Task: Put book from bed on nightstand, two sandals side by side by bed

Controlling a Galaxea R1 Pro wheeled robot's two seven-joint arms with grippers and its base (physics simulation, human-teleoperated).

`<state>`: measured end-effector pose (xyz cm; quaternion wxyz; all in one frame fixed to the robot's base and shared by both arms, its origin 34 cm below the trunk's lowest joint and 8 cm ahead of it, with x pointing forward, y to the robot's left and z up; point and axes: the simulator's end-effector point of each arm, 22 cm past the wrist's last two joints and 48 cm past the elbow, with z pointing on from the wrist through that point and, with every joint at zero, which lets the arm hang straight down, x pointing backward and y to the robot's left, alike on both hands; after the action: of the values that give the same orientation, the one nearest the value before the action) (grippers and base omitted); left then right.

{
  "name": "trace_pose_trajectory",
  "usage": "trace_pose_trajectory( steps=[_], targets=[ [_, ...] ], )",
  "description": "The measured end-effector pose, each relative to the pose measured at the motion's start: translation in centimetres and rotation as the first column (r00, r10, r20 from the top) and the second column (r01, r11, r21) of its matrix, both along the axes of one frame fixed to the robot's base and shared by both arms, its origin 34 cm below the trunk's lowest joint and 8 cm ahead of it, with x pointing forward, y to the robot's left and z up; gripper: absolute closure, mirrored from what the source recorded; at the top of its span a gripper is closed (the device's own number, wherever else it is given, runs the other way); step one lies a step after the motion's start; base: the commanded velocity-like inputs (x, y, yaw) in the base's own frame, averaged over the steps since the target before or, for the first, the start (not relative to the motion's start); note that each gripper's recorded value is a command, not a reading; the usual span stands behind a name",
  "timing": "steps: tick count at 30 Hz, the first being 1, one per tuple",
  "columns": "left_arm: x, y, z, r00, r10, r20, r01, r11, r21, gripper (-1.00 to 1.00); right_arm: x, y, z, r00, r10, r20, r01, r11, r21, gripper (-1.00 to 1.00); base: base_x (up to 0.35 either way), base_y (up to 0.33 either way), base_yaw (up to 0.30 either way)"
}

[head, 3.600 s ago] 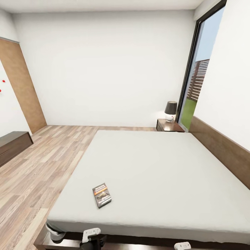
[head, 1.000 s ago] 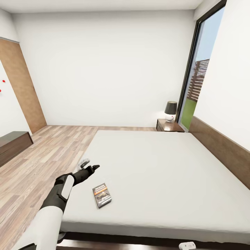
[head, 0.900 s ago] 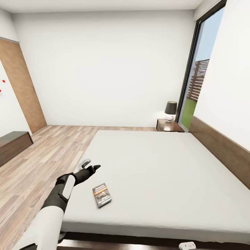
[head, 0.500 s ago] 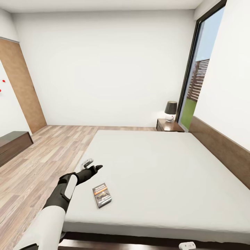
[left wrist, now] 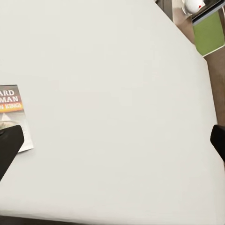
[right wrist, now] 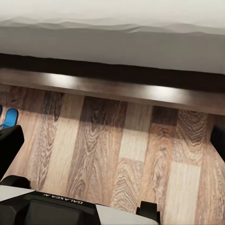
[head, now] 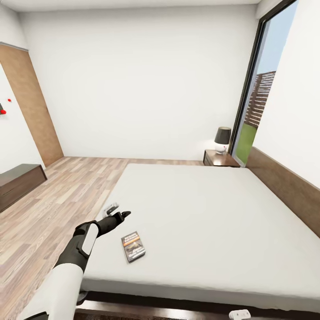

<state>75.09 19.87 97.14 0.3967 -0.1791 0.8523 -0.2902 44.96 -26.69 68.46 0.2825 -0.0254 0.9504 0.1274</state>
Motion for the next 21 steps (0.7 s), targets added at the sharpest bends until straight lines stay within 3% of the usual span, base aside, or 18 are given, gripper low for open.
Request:
trace_pose_trajectory(
  steps=[21],
  targets=[
    [-0.1,-0.5,-2.0,1.000,-0.007,-0.030,0.007,1.000,-0.003,-1.00,-1.0,0.0,-1.0,1.000,0.000,-0.031,0.000,1.000,0.001,-1.00,0.000,0.000,0.079]
  ],
)
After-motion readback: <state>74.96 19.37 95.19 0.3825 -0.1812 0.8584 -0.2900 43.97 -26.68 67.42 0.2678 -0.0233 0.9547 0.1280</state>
